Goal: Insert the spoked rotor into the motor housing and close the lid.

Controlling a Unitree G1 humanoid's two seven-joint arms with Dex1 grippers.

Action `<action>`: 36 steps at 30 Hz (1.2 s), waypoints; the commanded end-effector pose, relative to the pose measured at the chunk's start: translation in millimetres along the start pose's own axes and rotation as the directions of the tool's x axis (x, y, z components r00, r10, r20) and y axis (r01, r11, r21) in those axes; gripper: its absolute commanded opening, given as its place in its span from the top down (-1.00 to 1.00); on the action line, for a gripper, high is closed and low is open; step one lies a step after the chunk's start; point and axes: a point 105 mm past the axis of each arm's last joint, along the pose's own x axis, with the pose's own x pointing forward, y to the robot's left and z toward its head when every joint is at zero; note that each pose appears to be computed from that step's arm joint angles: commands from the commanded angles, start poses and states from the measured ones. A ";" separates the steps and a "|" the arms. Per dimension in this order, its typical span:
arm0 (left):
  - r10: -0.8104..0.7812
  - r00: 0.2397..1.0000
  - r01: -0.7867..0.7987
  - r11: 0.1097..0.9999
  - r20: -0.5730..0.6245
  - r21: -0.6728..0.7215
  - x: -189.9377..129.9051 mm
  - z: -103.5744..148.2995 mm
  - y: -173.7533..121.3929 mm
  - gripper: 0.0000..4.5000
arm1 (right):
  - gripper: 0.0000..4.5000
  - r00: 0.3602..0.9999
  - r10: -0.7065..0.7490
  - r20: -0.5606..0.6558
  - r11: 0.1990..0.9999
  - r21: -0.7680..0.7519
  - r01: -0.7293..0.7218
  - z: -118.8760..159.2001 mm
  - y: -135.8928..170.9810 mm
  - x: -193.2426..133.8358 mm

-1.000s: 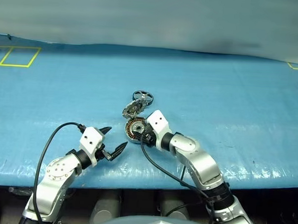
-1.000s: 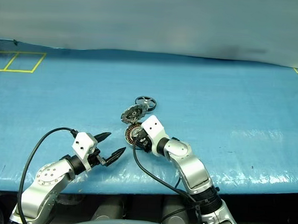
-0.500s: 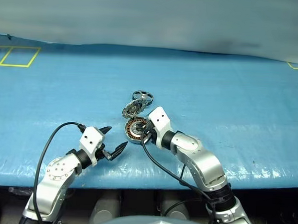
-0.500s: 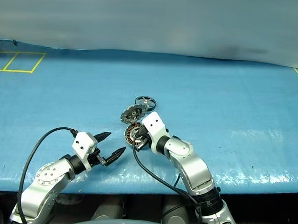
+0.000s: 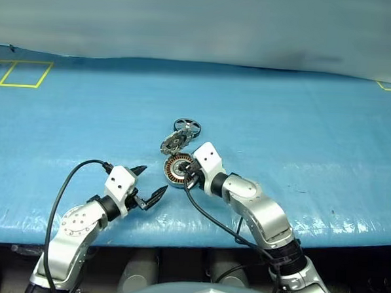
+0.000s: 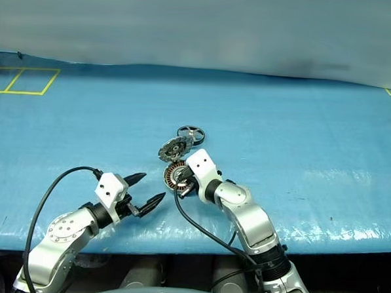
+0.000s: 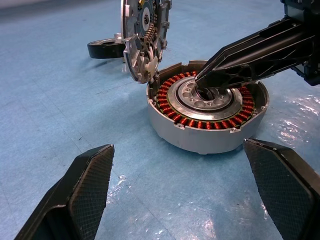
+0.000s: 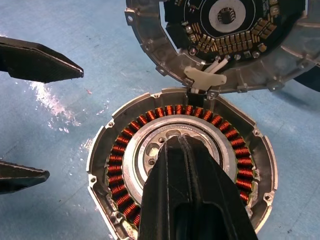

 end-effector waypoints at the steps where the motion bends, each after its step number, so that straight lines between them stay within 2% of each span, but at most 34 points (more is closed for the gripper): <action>1: -0.008 1.000 0.008 1.000 0.020 0.015 0.9 5.1 -1.3 -1.00 | 0.99 0.998 0.006 0.056 1.000 -0.024 -0.005 14.3 1.7 1.2; 14: -0.006 1.000 0.005 1.000 0.022 0.020 0.6 5.9 -0.3 -1.00 | 0.99 0.998 0.012 0.057 1.000 -0.020 -0.011 14.3 2.4 7.0; 24: -0.003 1.000 0.002 1.000 0.022 0.020 0.0 6.1 0.2 -1.00 | 0.99 1.000 0.005 -0.003 1.000 -0.005 -0.005 -2.1 1.0 7.3; 36: -0.008 1.000 0.007 1.000 0.022 0.018 -0.2 6.4 -0.8 -1.00 | 0.99 0.999 -0.008 -0.035 1.000 0.016 0.009 -9.1 -1.0 10.1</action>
